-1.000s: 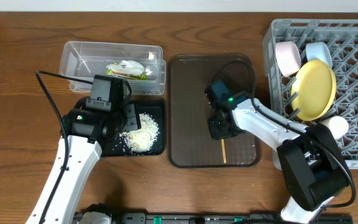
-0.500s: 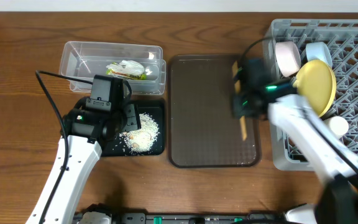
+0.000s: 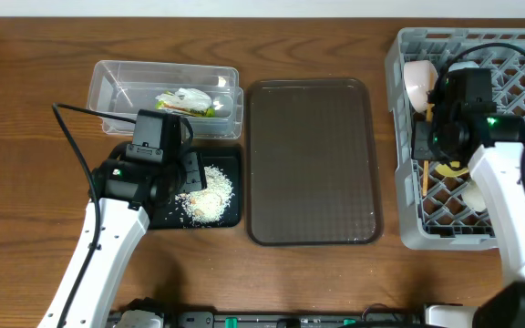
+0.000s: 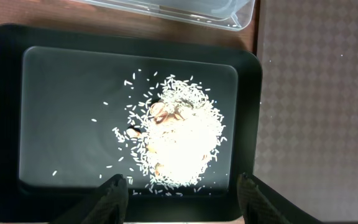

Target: Sort waste into correct bins and load items into the dishwasher rack

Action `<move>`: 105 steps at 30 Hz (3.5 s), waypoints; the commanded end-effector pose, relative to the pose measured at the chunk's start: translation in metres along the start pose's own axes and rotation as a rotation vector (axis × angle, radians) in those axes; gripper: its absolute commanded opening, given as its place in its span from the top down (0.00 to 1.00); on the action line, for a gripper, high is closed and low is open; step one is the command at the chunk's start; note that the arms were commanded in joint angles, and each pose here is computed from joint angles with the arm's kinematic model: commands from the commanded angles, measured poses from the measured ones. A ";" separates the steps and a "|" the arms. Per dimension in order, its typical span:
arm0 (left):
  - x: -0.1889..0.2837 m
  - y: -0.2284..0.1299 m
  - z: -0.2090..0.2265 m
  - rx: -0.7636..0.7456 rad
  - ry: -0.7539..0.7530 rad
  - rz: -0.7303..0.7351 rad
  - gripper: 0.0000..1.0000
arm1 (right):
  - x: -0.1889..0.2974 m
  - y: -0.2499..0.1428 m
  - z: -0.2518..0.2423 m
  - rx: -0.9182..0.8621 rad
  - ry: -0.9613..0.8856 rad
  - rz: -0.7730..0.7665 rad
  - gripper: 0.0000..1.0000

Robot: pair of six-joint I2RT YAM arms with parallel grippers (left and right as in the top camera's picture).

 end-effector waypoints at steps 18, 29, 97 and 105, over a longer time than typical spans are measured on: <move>0.003 0.003 0.001 -0.002 0.007 -0.015 0.40 | -0.031 -0.005 -0.004 0.035 -0.020 0.106 0.76; 0.003 0.012 -0.005 -0.005 -0.024 -0.063 0.22 | 0.013 0.049 0.020 0.053 0.189 -0.315 0.65; 0.104 -0.083 0.049 -0.098 -0.242 -0.386 0.08 | 0.090 -0.163 0.033 -0.003 -0.057 -0.924 0.01; 0.104 -0.083 0.049 -0.098 -0.242 -0.386 0.08 | 0.060 -0.140 0.037 0.014 -0.059 -1.202 0.01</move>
Point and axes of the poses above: each gripper's point midway between its finger pads, its own x axis back along the fingers, its own z axis along the line the jaws close on, y = z × x, the point moved 7 cm from there along x, back along the fingers, and after that the axes turned 14 degrees about x, right-handed, at the moved point
